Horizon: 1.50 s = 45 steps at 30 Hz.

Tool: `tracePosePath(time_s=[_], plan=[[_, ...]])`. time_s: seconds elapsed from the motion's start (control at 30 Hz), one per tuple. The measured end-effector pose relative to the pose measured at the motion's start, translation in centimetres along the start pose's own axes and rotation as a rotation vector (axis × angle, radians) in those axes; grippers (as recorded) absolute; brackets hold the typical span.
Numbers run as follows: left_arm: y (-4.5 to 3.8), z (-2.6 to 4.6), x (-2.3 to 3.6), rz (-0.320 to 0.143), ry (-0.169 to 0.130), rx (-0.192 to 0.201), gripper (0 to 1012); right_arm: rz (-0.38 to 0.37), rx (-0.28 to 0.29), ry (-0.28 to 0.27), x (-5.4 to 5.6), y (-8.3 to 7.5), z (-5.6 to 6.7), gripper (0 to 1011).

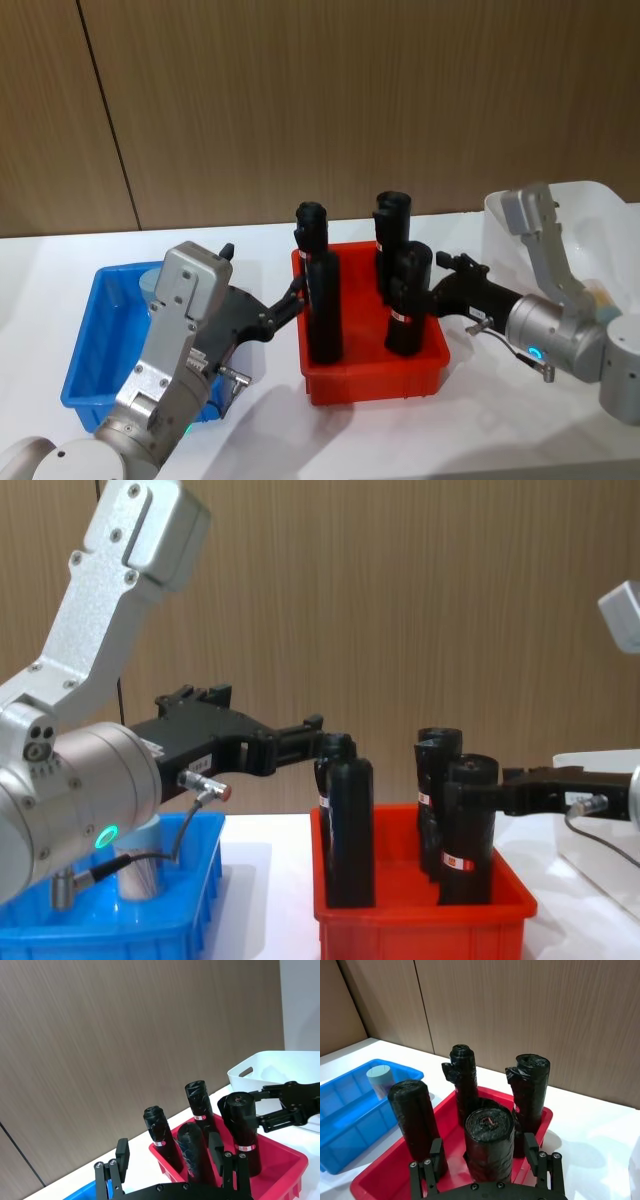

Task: Pick the cotton swabs from the blue box and place them into the white box.

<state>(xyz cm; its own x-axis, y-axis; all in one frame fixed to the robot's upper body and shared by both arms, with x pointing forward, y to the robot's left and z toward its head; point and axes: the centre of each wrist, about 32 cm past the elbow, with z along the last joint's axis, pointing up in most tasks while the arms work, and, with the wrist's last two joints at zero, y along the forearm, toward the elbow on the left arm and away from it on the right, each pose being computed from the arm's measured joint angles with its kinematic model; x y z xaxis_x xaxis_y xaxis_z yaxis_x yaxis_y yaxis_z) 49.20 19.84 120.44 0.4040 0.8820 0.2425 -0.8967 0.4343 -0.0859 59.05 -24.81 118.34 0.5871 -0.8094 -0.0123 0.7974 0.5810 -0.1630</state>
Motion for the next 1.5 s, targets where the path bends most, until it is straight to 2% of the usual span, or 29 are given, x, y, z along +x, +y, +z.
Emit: tracePosePath(time_s=[0.5, 0.73, 0.77, 0.83, 0.9, 1.0, 1.2, 1.5], plan=[[0.0, 0.0, 0.0, 0.0, 0.0, 0.0, 1004, 0.001, -0.016, -0.009, 0.5, 2.2, 0.3, 981], [0.0, 0.0, 0.0, 0.0, 0.0, 0.0, 1004, 0.018, -0.026, -0.016, 0.5, 2.9, 0.4, 796], [0.0, 0.0, 0.0, 0.0, 0.0, 0.0, 1004, 0.021, -0.027, -0.017, 0.5, 2.9, 0.4, 738], [0.0, 0.0, 0.0, 0.0, 0.0, 0.0, 1004, 0.027, -0.03, -0.018, 0.4, 3.1, 0.4, 719], [0.0, 0.0, 0.0, 0.0, 0.0, 0.0, 1004, 0.034, -0.032, -0.02, 0.4, 3.3, 0.5, 621], [0.0, 0.0, 0.0, 0.0, 0.0, 0.0, 1004, 0.039, -0.033, -0.021, 0.3, 3.4, 0.5, 570], [0.0, 0.0, 0.0, 0.0, 0.0, 0.0, 1004, 0.048, -0.023, -0.022, 0.2, 3.4, 0.9, 547], [0.0, 0.0, 0.0, 0.0, 0.0, 0.0, 1004, 0.054, 0.031, -0.033, 0.0, 2.7, 2.5, 543]])
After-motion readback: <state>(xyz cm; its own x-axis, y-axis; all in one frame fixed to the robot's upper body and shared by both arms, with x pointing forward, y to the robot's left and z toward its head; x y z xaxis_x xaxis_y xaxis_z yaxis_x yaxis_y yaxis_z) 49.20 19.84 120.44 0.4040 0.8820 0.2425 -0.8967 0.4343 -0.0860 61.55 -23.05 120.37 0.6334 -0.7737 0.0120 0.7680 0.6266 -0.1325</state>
